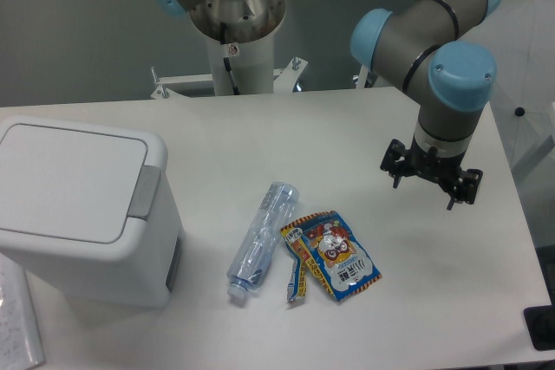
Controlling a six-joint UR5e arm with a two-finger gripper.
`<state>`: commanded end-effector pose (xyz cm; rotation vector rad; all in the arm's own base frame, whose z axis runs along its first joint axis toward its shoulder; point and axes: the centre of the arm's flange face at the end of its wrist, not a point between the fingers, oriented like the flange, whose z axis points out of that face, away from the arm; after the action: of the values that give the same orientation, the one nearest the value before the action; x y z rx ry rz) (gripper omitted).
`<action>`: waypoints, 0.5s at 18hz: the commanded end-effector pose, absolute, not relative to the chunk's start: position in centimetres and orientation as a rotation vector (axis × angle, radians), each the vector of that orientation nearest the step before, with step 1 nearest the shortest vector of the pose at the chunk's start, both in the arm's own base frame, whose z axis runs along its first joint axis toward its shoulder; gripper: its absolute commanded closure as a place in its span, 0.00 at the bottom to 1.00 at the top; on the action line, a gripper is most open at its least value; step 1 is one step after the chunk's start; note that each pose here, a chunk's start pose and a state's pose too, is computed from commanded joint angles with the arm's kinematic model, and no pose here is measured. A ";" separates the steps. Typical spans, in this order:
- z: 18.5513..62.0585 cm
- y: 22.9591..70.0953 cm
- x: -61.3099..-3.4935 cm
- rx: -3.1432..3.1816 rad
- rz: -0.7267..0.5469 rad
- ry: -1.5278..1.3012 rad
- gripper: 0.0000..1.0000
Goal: Open the trash can
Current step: 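Move the gripper over the table toward the white trash can lid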
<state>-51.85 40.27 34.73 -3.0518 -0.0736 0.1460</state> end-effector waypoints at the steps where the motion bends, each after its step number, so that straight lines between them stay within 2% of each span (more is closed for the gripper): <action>1: 35.7 40.3 -51.4 -3.021 0.144 -0.170 0.00; 5: 38.8 42.5 -49.3 -2.768 -0.016 -0.543 0.00; 9: 42.2 44.9 -46.0 -2.649 -0.091 -0.620 0.00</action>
<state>-46.03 44.88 42.23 -2.6492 -0.6198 -0.0912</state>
